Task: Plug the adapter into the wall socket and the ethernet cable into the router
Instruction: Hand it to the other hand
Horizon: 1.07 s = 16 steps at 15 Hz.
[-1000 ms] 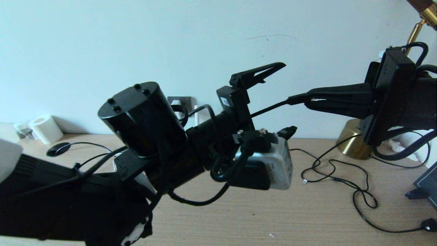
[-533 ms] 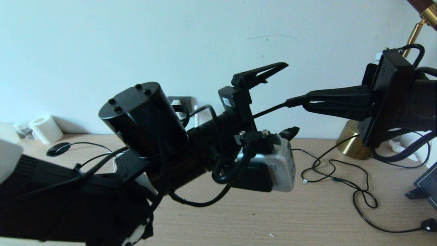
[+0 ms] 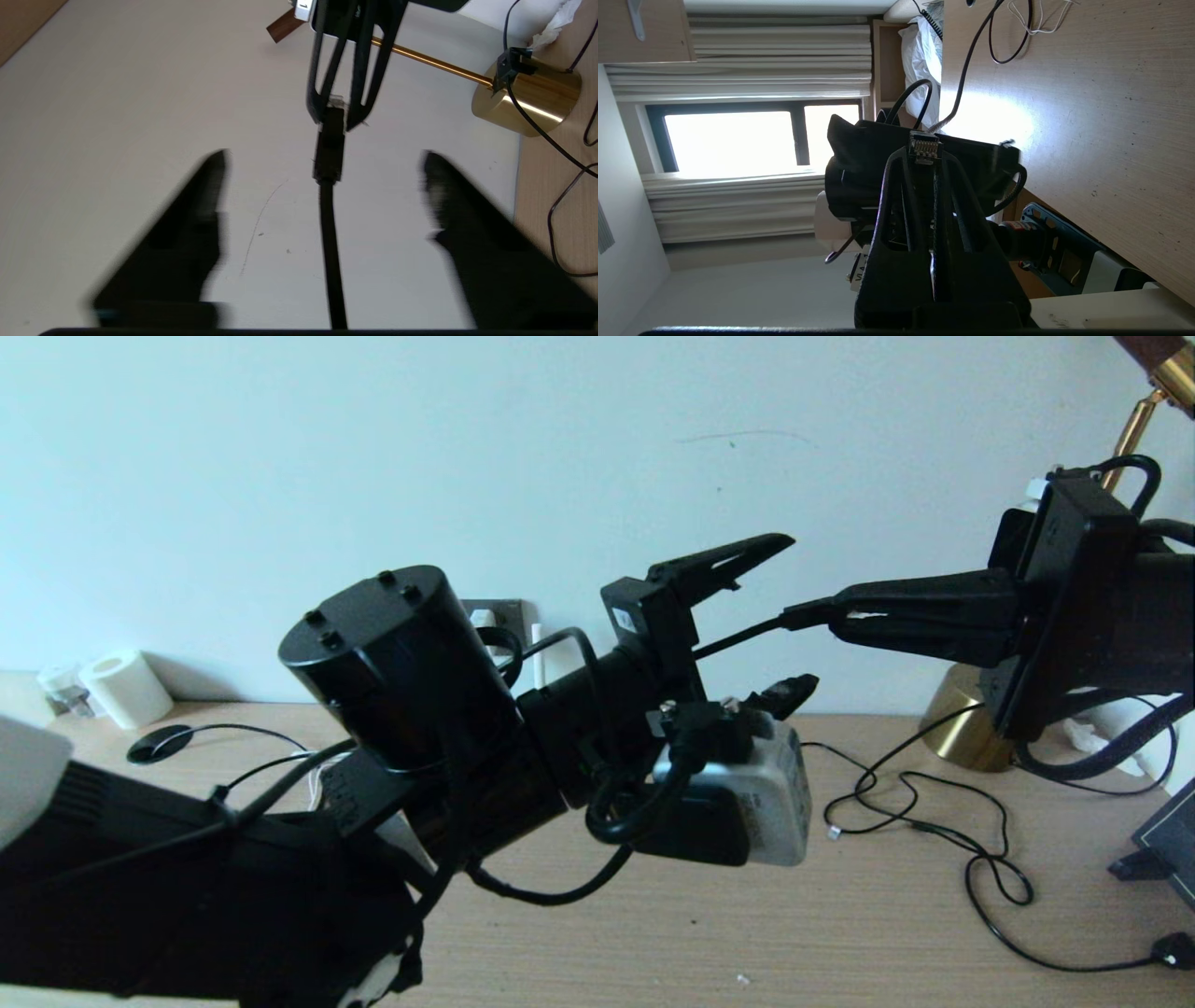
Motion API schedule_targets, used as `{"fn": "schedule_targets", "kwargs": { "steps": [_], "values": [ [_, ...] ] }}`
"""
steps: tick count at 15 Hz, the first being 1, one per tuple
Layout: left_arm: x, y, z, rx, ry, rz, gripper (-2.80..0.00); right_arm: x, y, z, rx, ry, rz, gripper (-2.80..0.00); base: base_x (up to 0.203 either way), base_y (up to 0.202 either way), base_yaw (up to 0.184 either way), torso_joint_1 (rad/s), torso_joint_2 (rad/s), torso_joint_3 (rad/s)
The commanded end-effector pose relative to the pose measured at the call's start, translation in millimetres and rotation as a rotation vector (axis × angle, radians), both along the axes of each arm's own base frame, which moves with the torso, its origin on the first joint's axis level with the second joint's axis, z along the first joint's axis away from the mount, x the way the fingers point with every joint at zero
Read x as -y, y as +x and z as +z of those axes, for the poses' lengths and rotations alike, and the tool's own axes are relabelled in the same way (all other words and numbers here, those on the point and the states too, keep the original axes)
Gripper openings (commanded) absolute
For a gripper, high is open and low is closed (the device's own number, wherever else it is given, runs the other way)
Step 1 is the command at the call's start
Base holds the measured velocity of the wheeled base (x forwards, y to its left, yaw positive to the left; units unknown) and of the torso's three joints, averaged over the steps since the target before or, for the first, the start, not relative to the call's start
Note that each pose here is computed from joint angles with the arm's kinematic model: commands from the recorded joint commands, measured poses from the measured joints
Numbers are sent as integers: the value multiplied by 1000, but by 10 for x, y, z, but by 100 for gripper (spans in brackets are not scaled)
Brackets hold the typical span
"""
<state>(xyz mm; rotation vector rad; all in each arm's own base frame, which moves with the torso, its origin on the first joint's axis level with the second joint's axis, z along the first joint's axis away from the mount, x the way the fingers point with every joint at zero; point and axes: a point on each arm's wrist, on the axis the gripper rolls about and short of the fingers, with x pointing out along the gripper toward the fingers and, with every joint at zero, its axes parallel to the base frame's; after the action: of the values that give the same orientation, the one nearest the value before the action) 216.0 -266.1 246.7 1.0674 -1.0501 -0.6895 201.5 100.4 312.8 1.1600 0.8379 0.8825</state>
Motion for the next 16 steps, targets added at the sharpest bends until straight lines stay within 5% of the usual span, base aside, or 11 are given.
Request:
{"fn": "schedule_targets", "kwargs": {
  "steps": [1,12,13,16],
  "values": [
    [14,11,-10,9,2,2,-280,2,-3,-1,-6,4,3,-280,0,0,0,0,0,0],
    [9,0,3,10,-2,1,-280,-14,-16,-2,5,-2,10,-280,0,0,0,0,0,0],
    [5,-3,4,10,-3,1,-280,-16,-11,-4,8,-3,7,0,0,0,0,0,0,0],
    [-24,-22,2,-3,-5,2,-280,-14,-3,-6,6,-3,-4,0,0,0,0,0,0,0]
  ]
}}
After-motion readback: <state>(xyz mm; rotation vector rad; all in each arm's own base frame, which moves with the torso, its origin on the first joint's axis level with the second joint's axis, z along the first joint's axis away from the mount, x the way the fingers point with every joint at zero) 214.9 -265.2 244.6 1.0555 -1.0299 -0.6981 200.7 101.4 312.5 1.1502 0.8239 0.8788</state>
